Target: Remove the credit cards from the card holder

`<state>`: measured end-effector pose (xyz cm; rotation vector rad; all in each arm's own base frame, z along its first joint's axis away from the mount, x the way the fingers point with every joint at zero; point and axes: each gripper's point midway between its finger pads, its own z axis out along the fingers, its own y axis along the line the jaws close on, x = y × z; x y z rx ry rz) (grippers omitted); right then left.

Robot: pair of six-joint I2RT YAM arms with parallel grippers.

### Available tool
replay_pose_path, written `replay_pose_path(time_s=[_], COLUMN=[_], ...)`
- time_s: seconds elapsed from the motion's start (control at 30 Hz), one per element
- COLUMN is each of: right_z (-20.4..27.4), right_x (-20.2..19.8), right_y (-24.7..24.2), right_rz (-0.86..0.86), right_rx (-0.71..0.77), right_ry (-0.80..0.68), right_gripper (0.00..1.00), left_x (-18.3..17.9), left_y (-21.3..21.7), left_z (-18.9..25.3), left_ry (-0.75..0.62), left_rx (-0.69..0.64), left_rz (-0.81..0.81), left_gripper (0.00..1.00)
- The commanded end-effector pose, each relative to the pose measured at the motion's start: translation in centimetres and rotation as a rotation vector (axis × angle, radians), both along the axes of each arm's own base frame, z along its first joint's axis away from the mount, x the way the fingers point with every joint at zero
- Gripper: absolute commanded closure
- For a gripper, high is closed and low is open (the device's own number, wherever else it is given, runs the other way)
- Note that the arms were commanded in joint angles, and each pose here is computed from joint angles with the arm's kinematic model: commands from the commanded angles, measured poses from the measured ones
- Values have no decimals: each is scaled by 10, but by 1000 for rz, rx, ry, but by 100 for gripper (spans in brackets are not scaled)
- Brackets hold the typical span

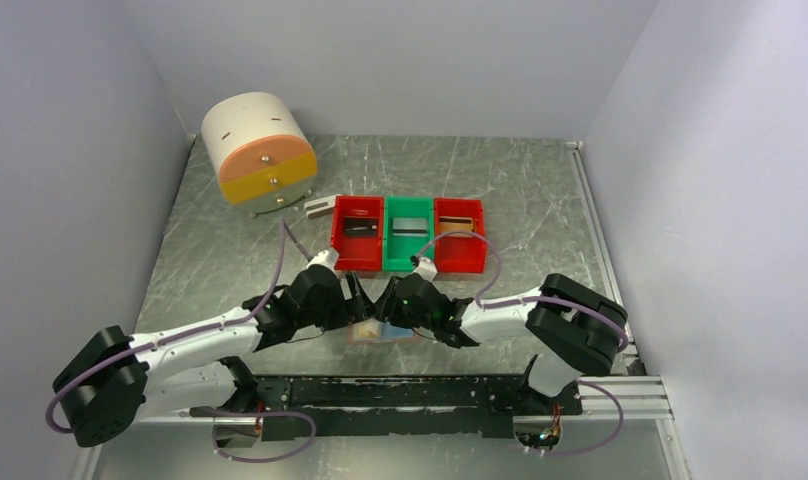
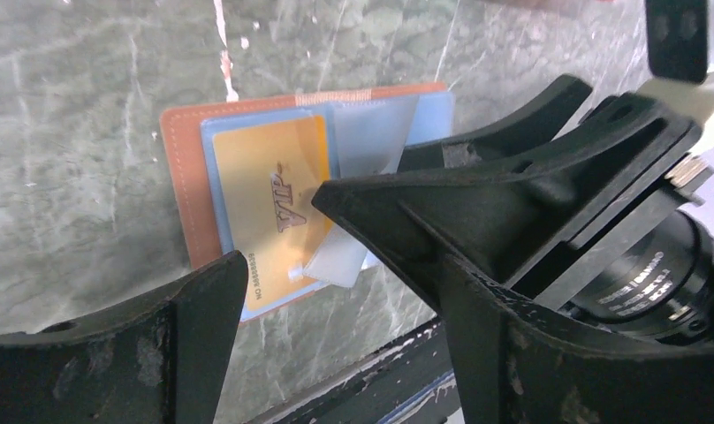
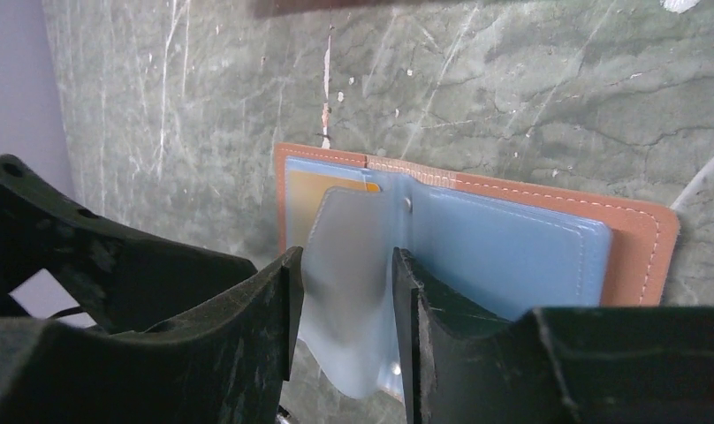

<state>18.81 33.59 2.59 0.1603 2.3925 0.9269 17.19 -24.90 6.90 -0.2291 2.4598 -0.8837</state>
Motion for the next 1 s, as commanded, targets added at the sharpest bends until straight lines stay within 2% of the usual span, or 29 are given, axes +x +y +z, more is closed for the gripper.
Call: replay_pose_path(time_s=[0.0,0.1,0.17,0.3,0.53,0.83,0.97], right_z=[-36,-39,-41,-40,-38,-38,-34], right_x=[-16,-15,-16,-16,-14,-15,-14], right_y=[-29,-32,-32,-32,-32,-30,-29], right_rz=[-8,-17,-16,-16,-20,-16,-9], right_rx=[-113,-122,-123,-119,-116,-114,-107], right_ry=[90,99,105,106,102,107,98], right_gripper=[54,54,54,54,54,54,54], left_x=[-4,-5,-6,-7,-9,-13,-14], left_y=[-21,-17,-12,-7,-4,-20,-26], left_z=[9,1,-3,-8,-17,-17,-15], left_ry=[-4,13,23,20,30,29,26], left_rx=[-125,-131,-137,-176,-163,-217,-230], left_rz=[-54,-33,-8,16,-5,-102,-136], left_gripper=[21,32,45,44,46,55,64])
